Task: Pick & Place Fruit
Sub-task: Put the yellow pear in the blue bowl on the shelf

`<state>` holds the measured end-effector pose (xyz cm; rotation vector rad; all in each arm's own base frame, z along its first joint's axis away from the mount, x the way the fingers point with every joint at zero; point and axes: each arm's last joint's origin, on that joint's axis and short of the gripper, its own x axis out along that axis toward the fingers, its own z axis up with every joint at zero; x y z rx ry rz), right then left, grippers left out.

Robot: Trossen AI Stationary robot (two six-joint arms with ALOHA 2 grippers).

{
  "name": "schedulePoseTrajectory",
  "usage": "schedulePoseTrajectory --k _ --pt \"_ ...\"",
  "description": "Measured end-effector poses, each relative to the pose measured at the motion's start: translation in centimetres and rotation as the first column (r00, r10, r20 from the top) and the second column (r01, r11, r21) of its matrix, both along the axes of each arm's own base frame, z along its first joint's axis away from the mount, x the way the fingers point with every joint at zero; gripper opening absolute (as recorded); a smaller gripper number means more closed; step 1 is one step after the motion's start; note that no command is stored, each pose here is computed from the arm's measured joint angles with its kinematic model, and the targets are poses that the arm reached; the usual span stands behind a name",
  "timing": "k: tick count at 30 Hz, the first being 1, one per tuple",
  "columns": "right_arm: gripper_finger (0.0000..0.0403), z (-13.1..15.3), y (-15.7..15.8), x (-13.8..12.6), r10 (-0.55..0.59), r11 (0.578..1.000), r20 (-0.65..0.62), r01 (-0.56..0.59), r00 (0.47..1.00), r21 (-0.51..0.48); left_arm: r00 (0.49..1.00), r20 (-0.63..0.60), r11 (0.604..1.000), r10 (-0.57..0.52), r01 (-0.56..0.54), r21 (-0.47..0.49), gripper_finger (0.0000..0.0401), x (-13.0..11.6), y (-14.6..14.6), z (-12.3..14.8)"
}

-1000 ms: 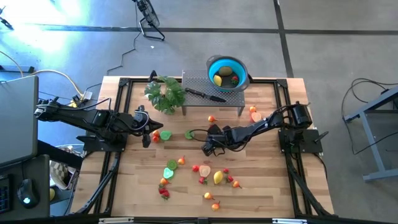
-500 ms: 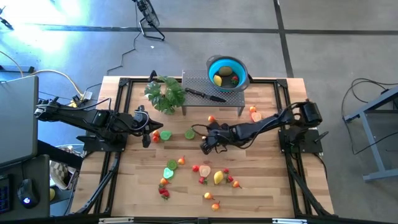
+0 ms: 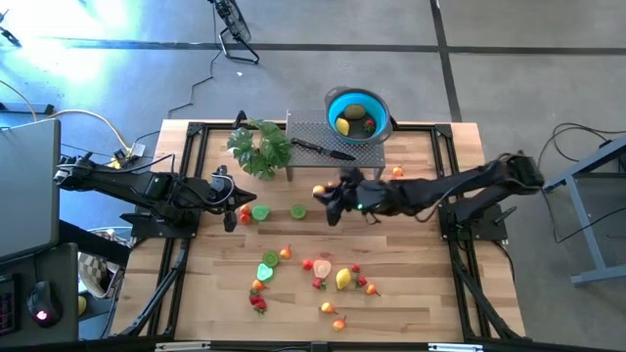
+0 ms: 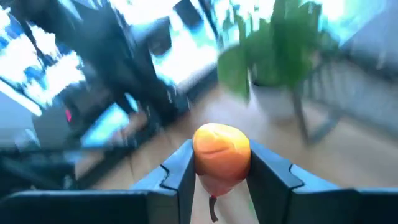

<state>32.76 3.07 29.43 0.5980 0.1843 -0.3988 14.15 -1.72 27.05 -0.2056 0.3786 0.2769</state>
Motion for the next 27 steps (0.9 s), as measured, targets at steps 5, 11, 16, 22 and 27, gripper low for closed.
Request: schedulePoseTrajectory --k 5,11,16,22,27 --pt "0.011 3.1 -1.7 -1.9 -0.112 0.986 0.077 0.12 0.991 -0.117 1.0 0.001 1.0 0.021 -0.021 0.01 0.0 0.0 0.1 0.0" --pt "0.0111 5.9 -4.4 -3.4 -0.222 0.943 0.128 0.247 0.966 -0.225 0.999 0.005 0.999 0.04 -0.04 0.018 0.0 0.0 0.1 0.0" --pt "0.011 8.8 -6.2 -3.6 -0.261 0.9 0.161 0.3 0.952 -0.316 0.999 0.007 0.999 0.046 -0.046 0.017 0.0 0.0 0.1 0.0" --pt "0.011 10.0 -8.9 -2.9 -0.322 0.853 0.114 0.34 0.94 -0.395 0.999 0.027 0.999 0.047 -0.047 0.012 0.0 0.1 0.1 0.2" --pt "0.011 8.1 -12.1 -2.6 -0.396 0.839 -0.015 0.355 0.918 -0.413 0.998 0.041 0.999 0.047 -0.047 0.01 0.0 0.1 0.1 0.3"
